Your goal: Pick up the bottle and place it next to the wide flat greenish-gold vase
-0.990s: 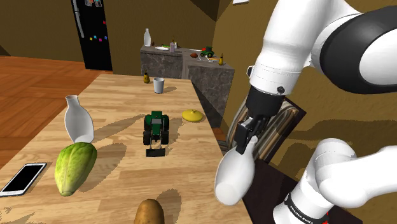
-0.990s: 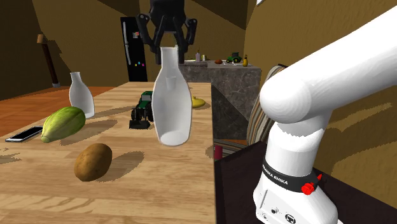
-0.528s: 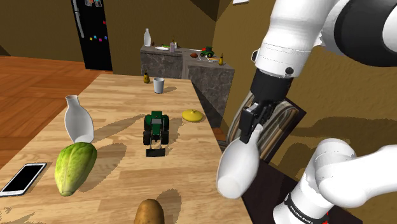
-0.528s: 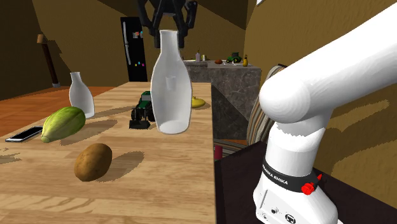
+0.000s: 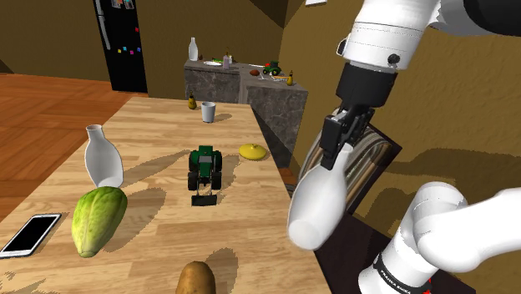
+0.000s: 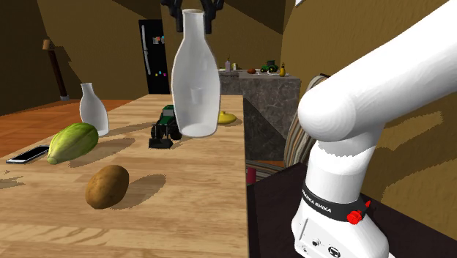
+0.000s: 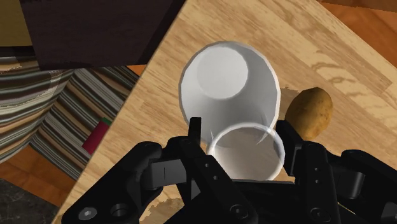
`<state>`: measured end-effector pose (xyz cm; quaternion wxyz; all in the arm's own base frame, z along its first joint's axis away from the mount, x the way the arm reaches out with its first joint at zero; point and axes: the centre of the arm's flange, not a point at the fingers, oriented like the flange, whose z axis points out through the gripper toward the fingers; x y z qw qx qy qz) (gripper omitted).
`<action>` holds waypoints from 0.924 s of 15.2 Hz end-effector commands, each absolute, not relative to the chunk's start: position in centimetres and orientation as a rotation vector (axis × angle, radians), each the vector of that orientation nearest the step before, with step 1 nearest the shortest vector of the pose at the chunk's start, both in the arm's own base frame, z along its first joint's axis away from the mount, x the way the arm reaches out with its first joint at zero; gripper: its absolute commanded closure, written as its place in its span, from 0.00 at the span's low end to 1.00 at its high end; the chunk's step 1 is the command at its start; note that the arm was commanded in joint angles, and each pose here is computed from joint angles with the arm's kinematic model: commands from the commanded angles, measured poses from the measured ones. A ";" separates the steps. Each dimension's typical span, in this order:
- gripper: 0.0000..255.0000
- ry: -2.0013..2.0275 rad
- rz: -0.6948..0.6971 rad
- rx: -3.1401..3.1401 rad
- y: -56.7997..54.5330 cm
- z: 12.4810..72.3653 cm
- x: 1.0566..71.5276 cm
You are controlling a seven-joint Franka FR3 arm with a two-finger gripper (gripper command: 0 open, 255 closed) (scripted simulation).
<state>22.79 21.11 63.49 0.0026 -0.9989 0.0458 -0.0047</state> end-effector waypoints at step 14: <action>1.00 0.144 -0.015 -3.133 21.2 71.4 22.7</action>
